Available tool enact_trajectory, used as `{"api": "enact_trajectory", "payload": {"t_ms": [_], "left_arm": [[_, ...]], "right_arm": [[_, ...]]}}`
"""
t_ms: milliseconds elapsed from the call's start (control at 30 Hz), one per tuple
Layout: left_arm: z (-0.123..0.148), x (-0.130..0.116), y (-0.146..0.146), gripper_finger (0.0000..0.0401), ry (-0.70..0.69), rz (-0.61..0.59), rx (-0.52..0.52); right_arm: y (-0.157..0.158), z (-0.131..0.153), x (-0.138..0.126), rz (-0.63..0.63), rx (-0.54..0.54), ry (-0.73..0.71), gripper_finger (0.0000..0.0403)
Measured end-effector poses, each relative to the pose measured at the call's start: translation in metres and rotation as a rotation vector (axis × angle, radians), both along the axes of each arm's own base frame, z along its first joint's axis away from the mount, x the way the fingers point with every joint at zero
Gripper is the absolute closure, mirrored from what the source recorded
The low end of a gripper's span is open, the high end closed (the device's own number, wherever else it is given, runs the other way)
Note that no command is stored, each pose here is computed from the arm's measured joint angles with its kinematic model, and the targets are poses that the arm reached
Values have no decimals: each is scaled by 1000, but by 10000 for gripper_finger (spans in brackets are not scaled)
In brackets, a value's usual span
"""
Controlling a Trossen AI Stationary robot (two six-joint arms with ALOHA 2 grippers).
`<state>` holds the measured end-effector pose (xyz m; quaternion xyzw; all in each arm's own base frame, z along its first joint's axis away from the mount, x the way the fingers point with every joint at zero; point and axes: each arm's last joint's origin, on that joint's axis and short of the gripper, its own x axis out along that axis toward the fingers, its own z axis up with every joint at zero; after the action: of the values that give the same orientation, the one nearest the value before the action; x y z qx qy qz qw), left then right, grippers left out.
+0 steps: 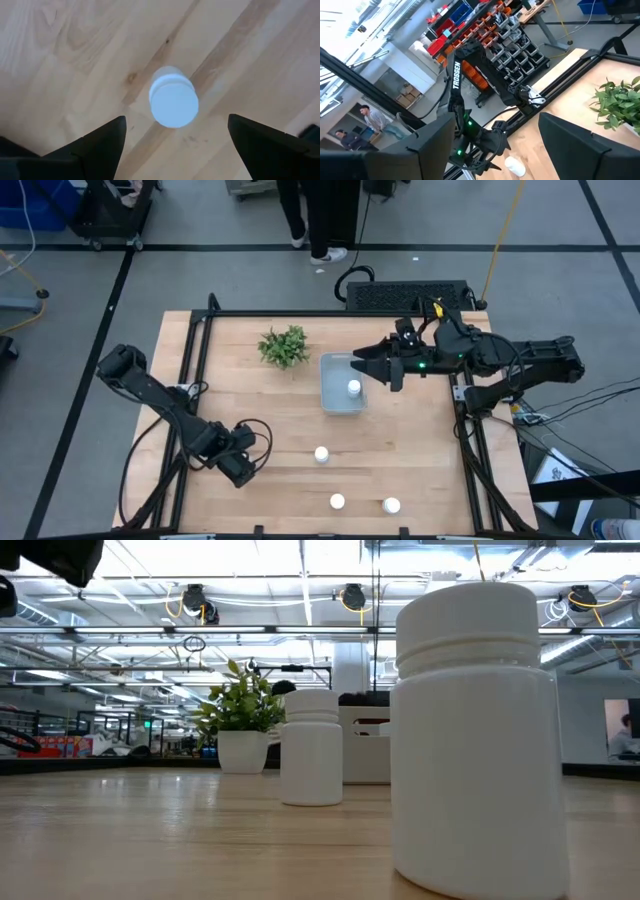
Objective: Pick and place pill bottles into a basket
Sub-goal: Put the white pill bottle into the gray bin
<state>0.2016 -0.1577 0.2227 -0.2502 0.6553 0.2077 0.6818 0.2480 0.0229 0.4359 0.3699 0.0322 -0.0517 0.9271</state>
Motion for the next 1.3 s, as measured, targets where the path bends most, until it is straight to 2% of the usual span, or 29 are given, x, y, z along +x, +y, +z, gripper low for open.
{"api": "enact_trajectory", "payload": {"t_ms": [233, 600, 1300], "left_arm": [[-16, -2, 1, 47, 11, -8, -37], [-15, 4, -1, 48, -87, -32, -24], [-15, 3, 0, 51, -67, -79, -16]], "right_arm": [[-1, 0, 0, -24, -4, -1, 122], [-1, 0, 0, -30, -6, -1, 122], [-2, 5, 0, -53, -28, -50, 122]]}}
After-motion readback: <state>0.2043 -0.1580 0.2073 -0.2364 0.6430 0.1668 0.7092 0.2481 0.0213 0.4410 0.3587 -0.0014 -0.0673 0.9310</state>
